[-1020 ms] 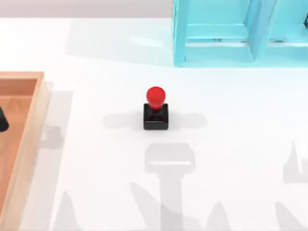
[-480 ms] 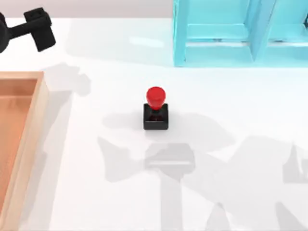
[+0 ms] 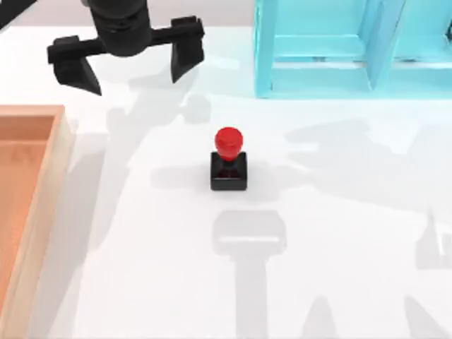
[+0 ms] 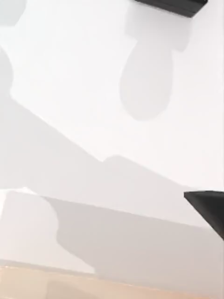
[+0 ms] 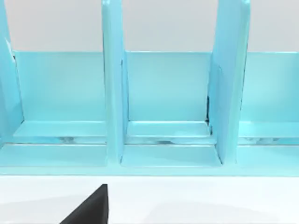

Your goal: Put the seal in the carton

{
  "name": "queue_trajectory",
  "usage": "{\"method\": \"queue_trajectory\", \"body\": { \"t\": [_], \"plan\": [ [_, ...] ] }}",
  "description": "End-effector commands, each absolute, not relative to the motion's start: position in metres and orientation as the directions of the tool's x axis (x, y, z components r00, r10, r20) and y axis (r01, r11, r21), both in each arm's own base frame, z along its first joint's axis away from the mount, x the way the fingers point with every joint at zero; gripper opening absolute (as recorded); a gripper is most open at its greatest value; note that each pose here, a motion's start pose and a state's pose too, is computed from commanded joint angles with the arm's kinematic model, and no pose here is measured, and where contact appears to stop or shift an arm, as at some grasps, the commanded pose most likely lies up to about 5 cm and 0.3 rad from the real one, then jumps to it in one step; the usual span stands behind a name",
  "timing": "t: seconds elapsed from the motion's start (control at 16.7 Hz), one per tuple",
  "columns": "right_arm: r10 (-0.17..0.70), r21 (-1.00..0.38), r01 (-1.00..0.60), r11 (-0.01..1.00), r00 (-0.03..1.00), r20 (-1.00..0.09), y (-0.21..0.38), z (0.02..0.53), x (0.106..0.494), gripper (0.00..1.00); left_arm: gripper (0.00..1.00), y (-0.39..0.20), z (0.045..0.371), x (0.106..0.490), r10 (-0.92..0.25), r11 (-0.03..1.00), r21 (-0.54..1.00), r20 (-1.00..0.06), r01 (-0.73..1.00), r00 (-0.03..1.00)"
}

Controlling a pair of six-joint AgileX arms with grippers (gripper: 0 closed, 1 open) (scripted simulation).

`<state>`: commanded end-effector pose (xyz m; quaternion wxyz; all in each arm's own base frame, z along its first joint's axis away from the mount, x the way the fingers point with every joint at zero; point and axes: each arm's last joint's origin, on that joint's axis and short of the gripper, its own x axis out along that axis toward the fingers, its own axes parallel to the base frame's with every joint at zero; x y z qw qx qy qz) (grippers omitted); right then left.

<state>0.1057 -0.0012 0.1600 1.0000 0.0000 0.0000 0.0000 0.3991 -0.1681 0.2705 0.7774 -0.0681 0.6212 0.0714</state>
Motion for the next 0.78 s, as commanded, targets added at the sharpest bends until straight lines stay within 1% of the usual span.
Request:
{"method": "queue_trajectory", "body": {
  "t": [0.18,0.42,0.6,0.78],
  "plan": [
    [0.0,0.0,0.0,1.0,1.0,0.0,-0.001,0.16,0.106,1.0,1.0,-0.212,0.265,0.401,0.003,0.993,-0.018,-0.984,-0.115,0.177],
    [0.0,0.0,0.0,1.0,1.0,0.0,-0.001,0.16,0.106,1.0,1.0,-0.259,0.255,0.392,-0.01,1.0,-0.012,-0.992,-0.016,0.124],
    [0.0,0.0,0.0,1.0,1.0,0.0,-0.001,0.16,0.106,1.0,1.0,-0.276,0.248,0.386,-0.003,1.0,-0.001,-0.995,0.019,0.1],
    [0.0,0.0,0.0,1.0,1.0,0.0,-0.001,0.16,0.106,1.0,1.0,-0.277,0.248,0.386,-0.002,1.0,0.0,-0.995,0.02,0.099]
  ]
}}
